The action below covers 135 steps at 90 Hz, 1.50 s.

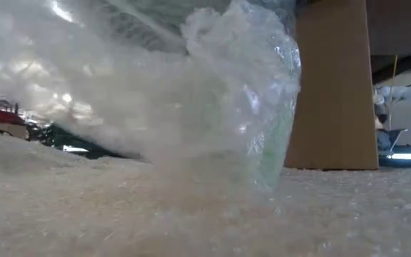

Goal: Wrap mug
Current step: Wrap the green mug with bubble wrap

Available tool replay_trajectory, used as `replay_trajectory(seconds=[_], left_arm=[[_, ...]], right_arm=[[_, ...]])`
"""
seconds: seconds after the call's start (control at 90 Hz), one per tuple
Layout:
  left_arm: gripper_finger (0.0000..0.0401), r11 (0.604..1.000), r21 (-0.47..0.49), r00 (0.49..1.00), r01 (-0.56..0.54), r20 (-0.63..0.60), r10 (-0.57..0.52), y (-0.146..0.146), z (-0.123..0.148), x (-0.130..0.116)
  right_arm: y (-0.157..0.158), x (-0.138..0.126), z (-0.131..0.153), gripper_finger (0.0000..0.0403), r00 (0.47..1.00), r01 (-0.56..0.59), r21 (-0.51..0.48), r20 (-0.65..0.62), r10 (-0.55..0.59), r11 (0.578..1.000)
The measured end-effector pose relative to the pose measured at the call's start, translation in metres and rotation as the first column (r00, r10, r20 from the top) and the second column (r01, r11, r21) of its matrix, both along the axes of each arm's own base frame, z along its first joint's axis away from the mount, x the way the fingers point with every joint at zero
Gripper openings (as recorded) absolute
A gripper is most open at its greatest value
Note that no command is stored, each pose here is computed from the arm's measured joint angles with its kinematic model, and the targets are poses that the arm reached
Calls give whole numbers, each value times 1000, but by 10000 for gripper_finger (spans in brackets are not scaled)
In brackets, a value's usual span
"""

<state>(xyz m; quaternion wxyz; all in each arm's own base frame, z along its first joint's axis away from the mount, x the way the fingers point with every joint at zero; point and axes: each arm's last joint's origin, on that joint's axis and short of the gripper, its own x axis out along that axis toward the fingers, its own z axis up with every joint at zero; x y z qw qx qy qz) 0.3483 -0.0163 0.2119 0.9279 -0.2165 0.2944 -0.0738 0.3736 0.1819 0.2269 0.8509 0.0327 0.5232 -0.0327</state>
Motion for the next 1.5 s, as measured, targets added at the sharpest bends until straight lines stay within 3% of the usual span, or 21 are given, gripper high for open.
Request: replay_trajectory(seconds=[0.111, 0.244, 0.4, 0.811, 0.978, 1.144, 1.5], left_arm=[[0, 1000, 4, 1000, 5, -15, -5, 0, 7, -6], [0, 1000, 3, 993, -9, -117, 10, -4, 13, -22], [0, 994, 79, 974, -74, -209, 89, -22, 18, -40], [0, 962, 229, 961, -150, -194, 196, -66, 24, -60], [0, 922, 288, 923, -259, -206, 324, -68, 35, -82], [0, 888, 281, 892, -365, -168, 420, -81, 43, -100], [0, 925, 222, 933, -307, -120, 339, -125, 29, -95]], right_arm=[[0, -1, -1, 0, 1000, -2, 6, -10, 2, 1000], [-1, 0, -5, 0, 999, -10, 28, -34, 11, 1000], [-9, 8, -14, 0, 997, -22, 55, -70, 26, 998], [-22, 27, -41, 0, 990, -59, 146, -121, 77, 987], [-25, 31, -46, 0, 987, -80, 170, -126, 103, 982], [-25, 32, -47, 0, 986, -91, 189, -123, 116, 978], [-21, 35, -38, 0, 985, -97, 189, -122, 121, 977]])
